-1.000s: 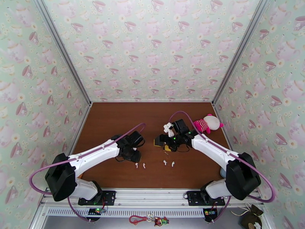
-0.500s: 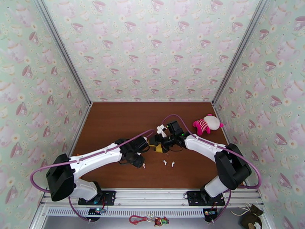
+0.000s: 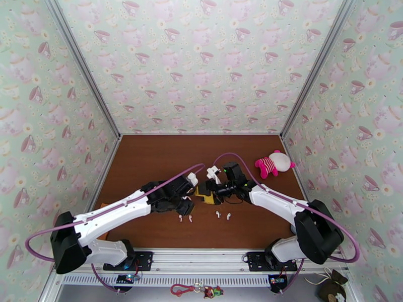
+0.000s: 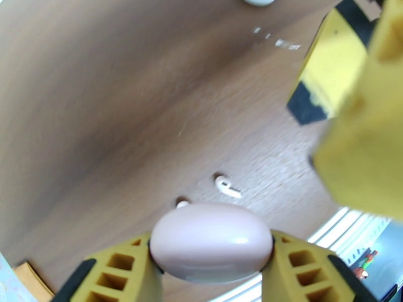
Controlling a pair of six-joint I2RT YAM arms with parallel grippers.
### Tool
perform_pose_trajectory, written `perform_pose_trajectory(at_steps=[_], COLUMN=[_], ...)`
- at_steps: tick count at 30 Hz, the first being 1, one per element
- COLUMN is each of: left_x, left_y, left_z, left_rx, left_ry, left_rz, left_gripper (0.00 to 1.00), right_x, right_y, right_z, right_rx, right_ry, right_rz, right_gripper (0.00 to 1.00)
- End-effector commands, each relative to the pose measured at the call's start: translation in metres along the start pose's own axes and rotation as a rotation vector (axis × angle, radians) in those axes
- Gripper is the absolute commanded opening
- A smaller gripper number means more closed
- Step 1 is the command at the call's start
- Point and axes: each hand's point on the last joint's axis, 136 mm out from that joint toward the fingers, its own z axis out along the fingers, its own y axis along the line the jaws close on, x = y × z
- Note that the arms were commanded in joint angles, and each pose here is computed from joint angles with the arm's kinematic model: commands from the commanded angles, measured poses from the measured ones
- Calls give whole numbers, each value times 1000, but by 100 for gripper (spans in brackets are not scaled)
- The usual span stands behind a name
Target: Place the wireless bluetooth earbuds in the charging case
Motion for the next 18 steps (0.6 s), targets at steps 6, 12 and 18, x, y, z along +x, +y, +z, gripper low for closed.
perform_pose_trajectory(at_steps=[6,12,18], left_x=[-19,-24,-26], left_y=[-21,-24,-31], left_z=[-14,-19,-19], left_rx=[74,63,78], left_ry=[-56,-81,-91], left_rz=[69,101,123], left_gripper=[0,0,0], right_x=[14,20,23], right_y=[27,22,27], right_z=[0,5,7], right_rx=[-85,-90,-101], right_ry=[28,49,52], right_rz=[-39,-12,-15], right_gripper=[74,72,69])
